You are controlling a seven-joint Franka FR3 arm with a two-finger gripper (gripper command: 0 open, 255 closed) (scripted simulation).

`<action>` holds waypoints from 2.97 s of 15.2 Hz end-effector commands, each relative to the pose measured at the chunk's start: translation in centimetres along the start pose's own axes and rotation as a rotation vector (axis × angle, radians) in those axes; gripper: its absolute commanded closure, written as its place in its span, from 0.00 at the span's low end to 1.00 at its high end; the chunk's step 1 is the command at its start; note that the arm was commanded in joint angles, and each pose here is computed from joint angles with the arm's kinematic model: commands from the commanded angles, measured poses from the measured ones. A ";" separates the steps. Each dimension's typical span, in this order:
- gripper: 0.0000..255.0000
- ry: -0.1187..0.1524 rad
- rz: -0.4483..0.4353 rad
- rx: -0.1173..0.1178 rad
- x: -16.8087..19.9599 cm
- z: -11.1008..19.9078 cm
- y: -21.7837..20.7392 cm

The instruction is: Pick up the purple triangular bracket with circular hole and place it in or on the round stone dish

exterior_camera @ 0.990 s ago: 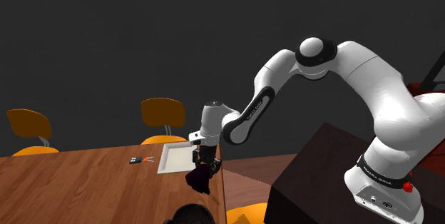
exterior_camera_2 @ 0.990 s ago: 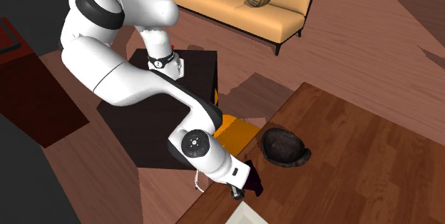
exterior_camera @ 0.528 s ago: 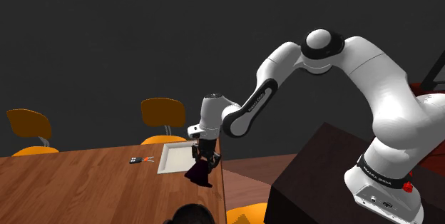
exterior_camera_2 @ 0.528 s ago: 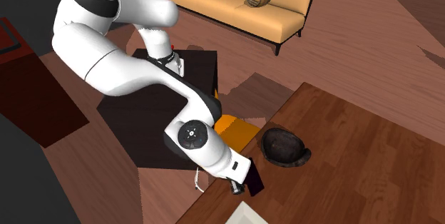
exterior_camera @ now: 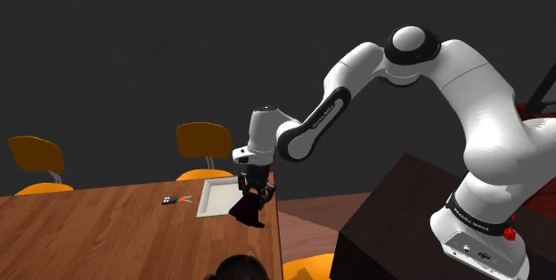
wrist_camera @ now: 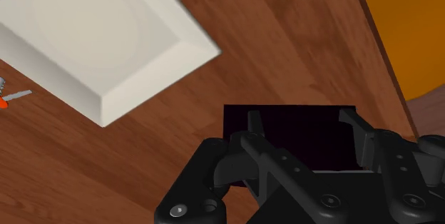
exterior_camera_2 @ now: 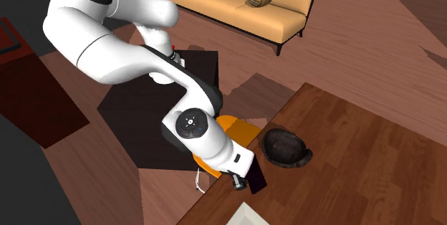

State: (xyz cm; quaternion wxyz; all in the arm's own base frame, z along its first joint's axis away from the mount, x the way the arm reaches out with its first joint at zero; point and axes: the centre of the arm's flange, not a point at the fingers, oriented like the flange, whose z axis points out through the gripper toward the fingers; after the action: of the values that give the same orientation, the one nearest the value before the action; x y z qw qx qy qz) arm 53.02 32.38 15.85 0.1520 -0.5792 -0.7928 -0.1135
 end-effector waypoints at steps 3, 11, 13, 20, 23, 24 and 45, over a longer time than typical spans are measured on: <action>1.00 0.000 0.000 0.000 0.8 -2.0 0.0; 1.00 0.000 0.000 0.000 3.1 -4.6 -0.5; 1.00 0.000 0.000 0.000 5.4 -3.6 -1.5; 1.00 0.000 0.000 0.000 13.2 -0.3 -5.2; 1.00 0.000 0.000 0.000 16.5 1.1 -6.7; 1.00 0.000 0.000 0.000 17.6 1.6 -7.2; 1.00 0.000 0.000 0.000 17.4 8.7 -8.3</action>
State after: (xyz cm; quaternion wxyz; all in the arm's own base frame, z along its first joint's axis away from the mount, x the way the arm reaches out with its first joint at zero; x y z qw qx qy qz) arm 39.34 48.40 14.49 0.1518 -0.5790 -0.7927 -0.1159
